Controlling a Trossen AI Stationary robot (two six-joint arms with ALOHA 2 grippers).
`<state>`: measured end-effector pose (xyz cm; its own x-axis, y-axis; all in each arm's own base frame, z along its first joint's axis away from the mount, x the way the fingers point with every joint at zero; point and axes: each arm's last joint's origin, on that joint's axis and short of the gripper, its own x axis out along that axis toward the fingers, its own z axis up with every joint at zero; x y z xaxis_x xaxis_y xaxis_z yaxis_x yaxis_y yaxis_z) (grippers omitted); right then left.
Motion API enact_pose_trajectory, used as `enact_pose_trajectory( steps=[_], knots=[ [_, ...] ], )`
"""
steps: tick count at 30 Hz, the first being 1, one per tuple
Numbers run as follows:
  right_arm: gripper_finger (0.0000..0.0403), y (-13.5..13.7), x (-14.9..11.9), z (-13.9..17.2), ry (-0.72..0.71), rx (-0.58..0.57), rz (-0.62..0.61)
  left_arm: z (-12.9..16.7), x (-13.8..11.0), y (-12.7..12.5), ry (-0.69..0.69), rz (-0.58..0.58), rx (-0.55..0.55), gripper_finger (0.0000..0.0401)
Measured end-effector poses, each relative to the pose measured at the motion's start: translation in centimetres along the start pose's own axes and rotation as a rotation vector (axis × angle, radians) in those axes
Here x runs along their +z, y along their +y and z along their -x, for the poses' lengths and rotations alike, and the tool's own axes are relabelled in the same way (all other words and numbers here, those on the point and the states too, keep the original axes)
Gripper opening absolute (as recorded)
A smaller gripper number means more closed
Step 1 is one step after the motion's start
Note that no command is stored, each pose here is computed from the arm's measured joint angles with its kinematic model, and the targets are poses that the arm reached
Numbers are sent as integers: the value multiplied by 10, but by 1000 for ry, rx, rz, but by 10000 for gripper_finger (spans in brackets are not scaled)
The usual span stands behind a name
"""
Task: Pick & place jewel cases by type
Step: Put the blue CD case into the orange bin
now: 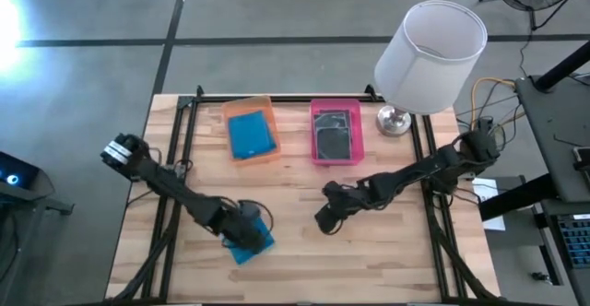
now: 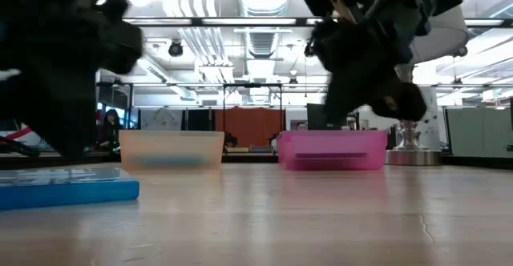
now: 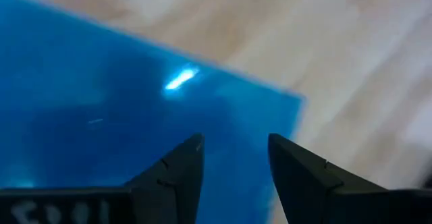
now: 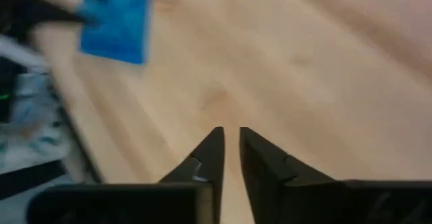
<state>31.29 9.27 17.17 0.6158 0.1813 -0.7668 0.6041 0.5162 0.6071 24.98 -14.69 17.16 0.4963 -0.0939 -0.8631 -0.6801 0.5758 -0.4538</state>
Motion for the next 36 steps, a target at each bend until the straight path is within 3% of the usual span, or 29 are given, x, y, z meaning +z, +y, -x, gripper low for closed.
enact_pose_trajectory(
  steps=[6, 10, 13, 16, 20, 23, 27, 33, 36],
  knots=[
    [101, 17, 5, -25, 22, 34, 101, 50, -15, 2, 194, -125, 207, 128],
    [116, 41, 14, -48, 74, 84, 213, 60, -39, 7, 341, -119, 250, 92],
    [114, 58, 30, -63, 47, 112, 219, 59, -56, 14, 322, -18, 281, 49],
    [102, 63, 51, -76, 26, 122, 155, 55, -67, 26, 184, 157, 323, 9],
    [80, 58, 74, -95, 67, 148, 105, 50, -82, 38, -1, 392, 218, 1],
    [80, 59, 85, -104, 117, 188, 96, 45, -96, 44, -60, 474, 88, 1],
    [117, 64, 87, -113, 139, 204, 101, 37, -99, 47, -46, 489, 53, 16],
    [205, 66, 87, -130, 157, 204, 100, 32, -100, 55, -27, 480, 69, 90],
    [244, 62, 85, -140, 182, 196, 79, 24, -102, 62, 6, 496, 27, 123]
  ],
)
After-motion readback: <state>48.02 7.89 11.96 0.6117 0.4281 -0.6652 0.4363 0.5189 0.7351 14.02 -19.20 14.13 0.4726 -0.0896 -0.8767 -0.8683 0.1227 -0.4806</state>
